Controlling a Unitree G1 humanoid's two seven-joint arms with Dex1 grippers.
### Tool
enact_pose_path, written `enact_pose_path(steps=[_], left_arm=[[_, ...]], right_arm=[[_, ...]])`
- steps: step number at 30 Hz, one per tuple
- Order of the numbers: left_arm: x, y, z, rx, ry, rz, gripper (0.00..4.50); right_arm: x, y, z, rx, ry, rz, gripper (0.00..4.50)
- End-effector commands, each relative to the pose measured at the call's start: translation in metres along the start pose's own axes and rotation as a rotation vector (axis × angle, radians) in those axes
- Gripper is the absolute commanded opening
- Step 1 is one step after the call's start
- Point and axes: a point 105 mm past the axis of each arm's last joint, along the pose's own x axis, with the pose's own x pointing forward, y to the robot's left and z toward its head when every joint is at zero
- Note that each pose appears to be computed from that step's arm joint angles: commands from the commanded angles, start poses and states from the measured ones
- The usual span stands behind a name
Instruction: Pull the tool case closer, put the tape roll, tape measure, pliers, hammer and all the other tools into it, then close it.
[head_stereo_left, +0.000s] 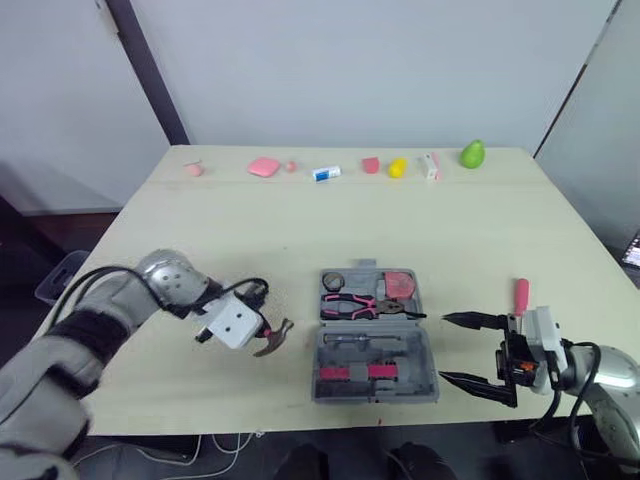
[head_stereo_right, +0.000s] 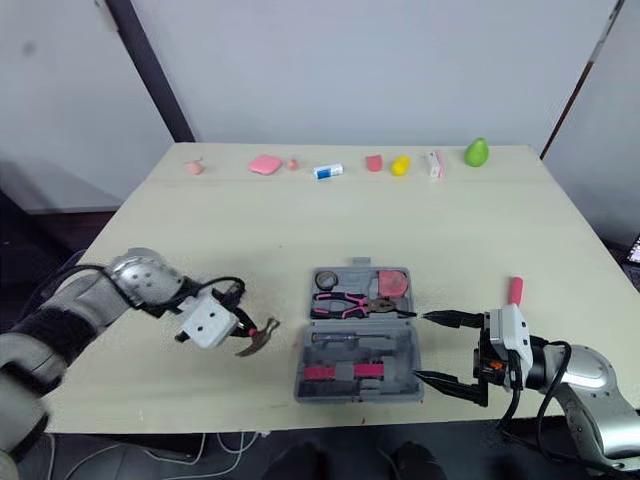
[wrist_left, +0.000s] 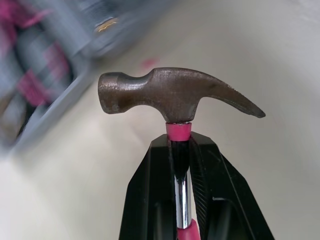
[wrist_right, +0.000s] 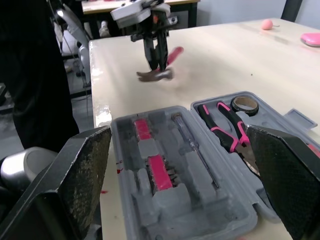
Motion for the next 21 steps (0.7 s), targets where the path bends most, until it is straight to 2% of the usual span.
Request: enact_pose_path(steps=[1, 4, 6, 9, 12, 16, 21], left_arm=[[-0.032, 0.005, 0.0, -0.491, 0.028, 0.32, 0.07], [-0.031, -0.001, 0.01, -0.798, -0.019, 0.431, 0.07], [-0.032, -0.001, 0.016, -0.943, -0.021, 0.506, 0.07], [-0.034, 0.001, 0.015, -1.246, -0.06, 0.661, 0.07], [-0.034, 0.001, 0.013, -1.435, -0.058, 0.757, 0.07], [-0.033, -0.006, -0.004, -1.711, -0.02, 0.94, 0.07], [-0.022, -0.008, -0.011, -1.924, 0.012, 1.073, 0.07]], right_arm=[[0.002, -0.001, 0.005, -0.03, -0.027, 0.016, 4.5], [0.003, -0.002, 0.005, -0.032, -0.032, 0.025, 4.5], [0.003, -0.002, 0.005, -0.033, -0.032, 0.029, 4.5], [0.003, -0.004, 0.004, -0.033, -0.031, 0.03, 4.5], [0.004, -0.005, 0.003, -0.037, -0.031, 0.034, 4.5], [0.002, -0.005, 0.003, -0.042, -0.025, 0.037, 4.5], [0.001, -0.007, 0.003, -0.05, -0.017, 0.03, 4.5]])
